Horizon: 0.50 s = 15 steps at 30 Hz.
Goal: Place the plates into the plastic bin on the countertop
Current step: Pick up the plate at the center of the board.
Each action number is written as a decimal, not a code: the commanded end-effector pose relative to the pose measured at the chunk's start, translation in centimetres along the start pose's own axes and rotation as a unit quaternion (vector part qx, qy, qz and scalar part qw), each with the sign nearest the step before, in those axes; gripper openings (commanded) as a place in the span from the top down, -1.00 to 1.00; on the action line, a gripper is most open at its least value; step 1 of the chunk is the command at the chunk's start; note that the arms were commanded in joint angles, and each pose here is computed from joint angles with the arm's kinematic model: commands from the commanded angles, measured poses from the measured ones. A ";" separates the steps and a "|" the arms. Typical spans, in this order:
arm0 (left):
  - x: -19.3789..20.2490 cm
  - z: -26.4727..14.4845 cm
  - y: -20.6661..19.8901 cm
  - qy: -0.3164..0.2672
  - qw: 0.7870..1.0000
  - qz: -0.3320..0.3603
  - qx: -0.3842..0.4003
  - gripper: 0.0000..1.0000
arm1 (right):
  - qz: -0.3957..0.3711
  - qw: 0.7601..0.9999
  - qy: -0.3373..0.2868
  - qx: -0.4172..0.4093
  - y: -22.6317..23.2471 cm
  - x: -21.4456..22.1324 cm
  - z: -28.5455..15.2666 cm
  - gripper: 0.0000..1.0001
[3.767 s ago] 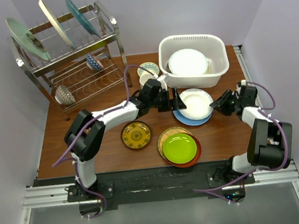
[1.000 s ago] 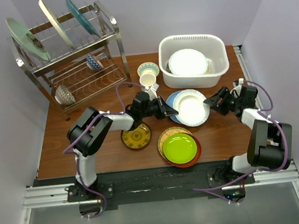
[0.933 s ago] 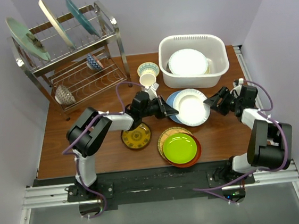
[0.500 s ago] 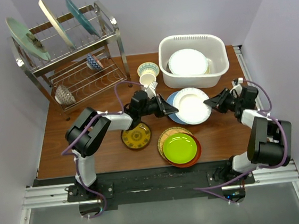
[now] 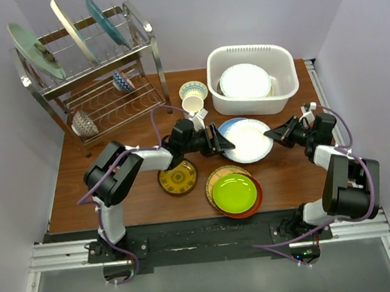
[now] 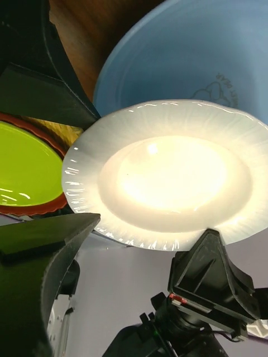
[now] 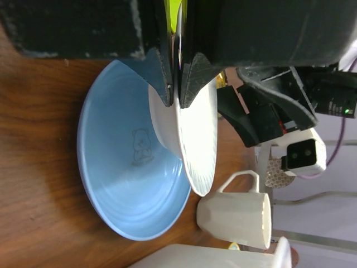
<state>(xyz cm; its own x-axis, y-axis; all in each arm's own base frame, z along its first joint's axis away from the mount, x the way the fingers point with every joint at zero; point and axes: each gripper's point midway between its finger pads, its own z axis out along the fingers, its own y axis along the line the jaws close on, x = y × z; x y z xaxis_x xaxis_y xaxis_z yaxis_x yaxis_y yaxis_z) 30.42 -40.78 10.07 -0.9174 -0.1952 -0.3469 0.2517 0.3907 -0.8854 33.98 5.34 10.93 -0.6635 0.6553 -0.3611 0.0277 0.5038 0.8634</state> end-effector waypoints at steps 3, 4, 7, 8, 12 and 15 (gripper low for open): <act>-4.2 -2.1 -4.2 -0.067 0.991 0.110 -0.026 -0.41 | -0.022 0.999 -0.030 -0.015 1.5 -1.3 -0.3 1.00; -4.6 -2.7 -4.8 -0.075 0.989 0.124 -0.031 -0.42 | -0.018 0.999 -0.031 -0.017 1.6 -1.3 -0.3 1.00; -5.2 -3.6 -3.8 -0.091 0.982 0.141 -0.081 -0.45 | -0.014 0.999 -0.031 -0.025 1.9 -1.3 -0.3 1.00; -6.0 -4.3 -3.9 -0.110 0.978 0.147 -0.100 -0.46 | -0.013 0.999 -0.031 -0.027 2.0 -1.3 -0.4 1.00; -6.5 -6.4 -3.1 -0.126 0.966 0.161 -0.157 -0.47 | -0.015 0.999 -0.033 -0.032 2.6 -1.4 -0.6 1.00; -6.6 -7.8 -3.0 -0.139 0.961 0.166 -0.175 -0.47 | -0.015 0.999 -0.035 -0.037 3.3 -1.5 -1.0 1.00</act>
<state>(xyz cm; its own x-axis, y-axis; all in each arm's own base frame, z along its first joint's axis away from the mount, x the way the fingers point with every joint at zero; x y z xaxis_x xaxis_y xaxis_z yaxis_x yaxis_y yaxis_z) 32.91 -36.16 16.88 -0.7348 -0.2345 -0.6365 0.3735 0.6435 -0.6682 33.99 5.06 10.68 -0.6406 0.6833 -0.3503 0.0631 0.5015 0.8629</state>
